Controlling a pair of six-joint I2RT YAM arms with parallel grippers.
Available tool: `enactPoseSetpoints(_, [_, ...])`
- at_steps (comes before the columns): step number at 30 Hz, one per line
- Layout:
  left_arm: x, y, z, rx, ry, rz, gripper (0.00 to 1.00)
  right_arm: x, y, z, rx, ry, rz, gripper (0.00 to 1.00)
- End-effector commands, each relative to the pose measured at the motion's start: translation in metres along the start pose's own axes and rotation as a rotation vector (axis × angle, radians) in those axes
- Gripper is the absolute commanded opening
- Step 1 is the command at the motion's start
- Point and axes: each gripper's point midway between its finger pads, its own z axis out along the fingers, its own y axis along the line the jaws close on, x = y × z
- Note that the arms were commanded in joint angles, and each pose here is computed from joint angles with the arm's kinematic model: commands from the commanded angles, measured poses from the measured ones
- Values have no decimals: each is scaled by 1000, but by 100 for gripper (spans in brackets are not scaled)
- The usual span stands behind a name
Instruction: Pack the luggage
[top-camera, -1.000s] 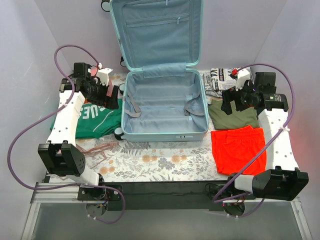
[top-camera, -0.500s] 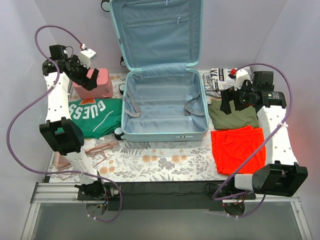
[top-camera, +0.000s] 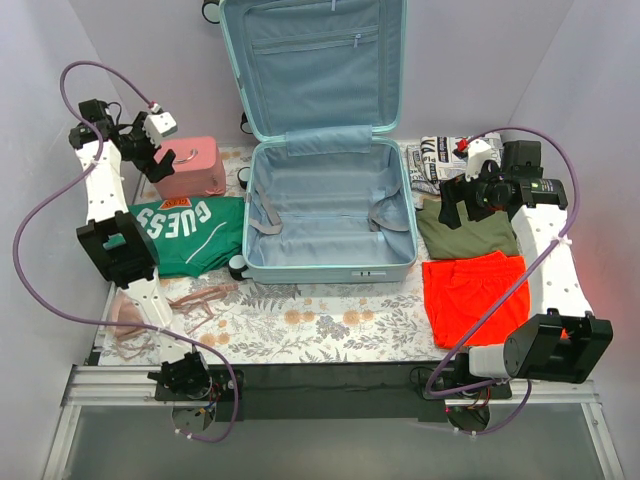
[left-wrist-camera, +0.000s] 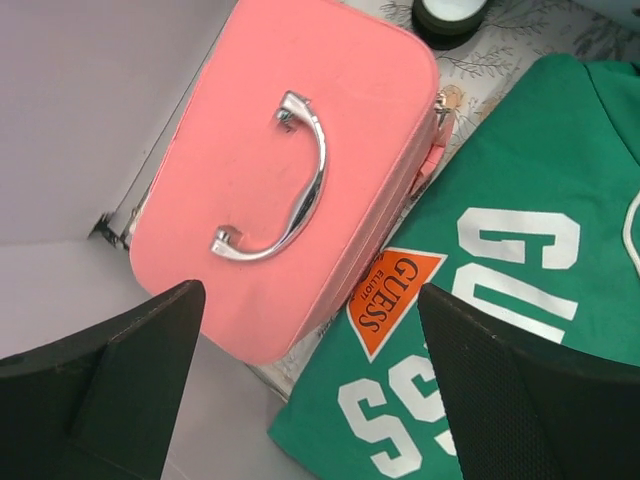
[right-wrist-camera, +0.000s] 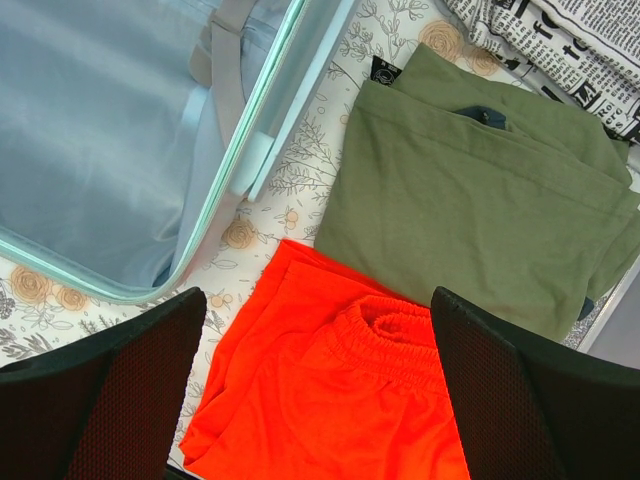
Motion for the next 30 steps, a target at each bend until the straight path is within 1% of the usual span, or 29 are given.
enactPoseSetpoints(1, [-12,-9,2,74,-71,169,87,-2,-2,2,2,-5,-15,98])
enactPoseSetpoints(6, [-6,-12,14,100,-101,234,86,3,-4,5,5,15,-12,98])
enactPoseSetpoints(13, [-2,-3,31,81,-122,310,85,3,-9,12,8,35,-7,98])
enactPoseSetpoints(17, [8,-11,44,114,-91,345,85,4,-10,14,5,45,-1,98])
enactPoseSetpoints(21, [14,-11,56,111,-82,350,85,5,-12,16,9,56,1,98])
enactPoseSetpoints(25, [16,-8,68,87,-85,363,82,8,-13,18,9,68,2,98])
enactPoseSetpoints(29, [18,-12,80,87,-88,392,76,13,-14,20,9,84,3,98])
enactPoseSetpoints(30, [19,-12,82,89,-86,397,72,12,-14,20,11,83,1,98])
